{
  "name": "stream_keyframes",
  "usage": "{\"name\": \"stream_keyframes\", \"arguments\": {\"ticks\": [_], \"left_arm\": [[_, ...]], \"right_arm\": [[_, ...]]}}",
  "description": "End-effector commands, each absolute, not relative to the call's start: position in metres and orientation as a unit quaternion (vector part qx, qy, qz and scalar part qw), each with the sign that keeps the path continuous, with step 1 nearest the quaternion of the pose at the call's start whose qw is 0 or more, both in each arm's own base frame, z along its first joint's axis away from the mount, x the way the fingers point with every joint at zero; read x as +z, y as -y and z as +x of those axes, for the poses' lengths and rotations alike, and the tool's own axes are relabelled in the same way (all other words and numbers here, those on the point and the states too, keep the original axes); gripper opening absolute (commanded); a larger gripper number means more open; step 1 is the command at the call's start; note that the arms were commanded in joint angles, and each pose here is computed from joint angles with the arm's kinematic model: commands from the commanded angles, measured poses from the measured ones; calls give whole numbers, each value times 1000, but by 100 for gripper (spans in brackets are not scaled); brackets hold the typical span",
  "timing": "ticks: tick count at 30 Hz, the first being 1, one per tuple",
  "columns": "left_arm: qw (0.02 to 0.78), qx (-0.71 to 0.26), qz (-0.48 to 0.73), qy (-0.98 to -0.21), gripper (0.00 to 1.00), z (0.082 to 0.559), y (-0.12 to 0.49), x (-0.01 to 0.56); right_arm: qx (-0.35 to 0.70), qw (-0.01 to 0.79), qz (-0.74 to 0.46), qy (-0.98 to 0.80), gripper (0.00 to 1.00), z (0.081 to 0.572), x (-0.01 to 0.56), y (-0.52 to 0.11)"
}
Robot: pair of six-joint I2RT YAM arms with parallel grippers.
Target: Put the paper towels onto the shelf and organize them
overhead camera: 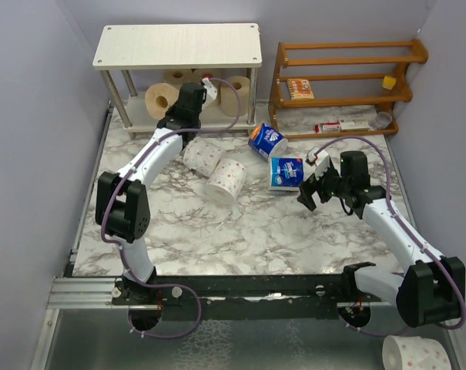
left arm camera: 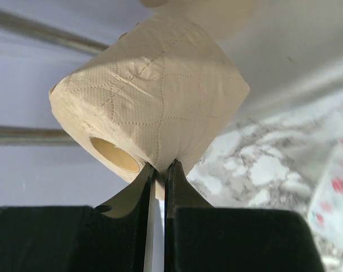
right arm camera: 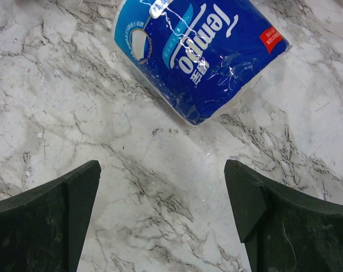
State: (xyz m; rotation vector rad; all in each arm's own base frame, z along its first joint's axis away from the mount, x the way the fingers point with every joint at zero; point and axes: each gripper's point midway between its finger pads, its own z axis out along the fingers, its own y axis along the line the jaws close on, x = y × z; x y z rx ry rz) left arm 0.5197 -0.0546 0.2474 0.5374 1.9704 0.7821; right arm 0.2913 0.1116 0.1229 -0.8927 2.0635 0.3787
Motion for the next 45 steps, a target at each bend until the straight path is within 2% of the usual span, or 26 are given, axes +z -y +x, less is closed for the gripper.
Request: {"name": "stream_keyframes", "arguments": {"ticks": [1,5,9,16,22,29,45], "left_arm": [[443,275,383,-763,0,492,80,260],[470,179,432,-749,0,473,104,276],[444,153,487,-737,0,465,112,267],[349,219,575,-707,0,473,88,248],[317,250,589,-700,0,488,53,243],[309,296,551,-716,0,515,9,242],[297,323,513,-738,0,563,-37,224]], "right_arm": [[160,420,-352,-821,92,291,125,-113],[160,418,-351,-823,92,291,124,-113],[162,417,-351,-823,92,291,123,-113],[163,429,-347,-818,92,289,132,-111],[179,440,-353,-806,92,286,141,-116],[190,454,-357,-794,92,283,151,-119],[202,434,-360,-801,92,287,137,-121]]}}
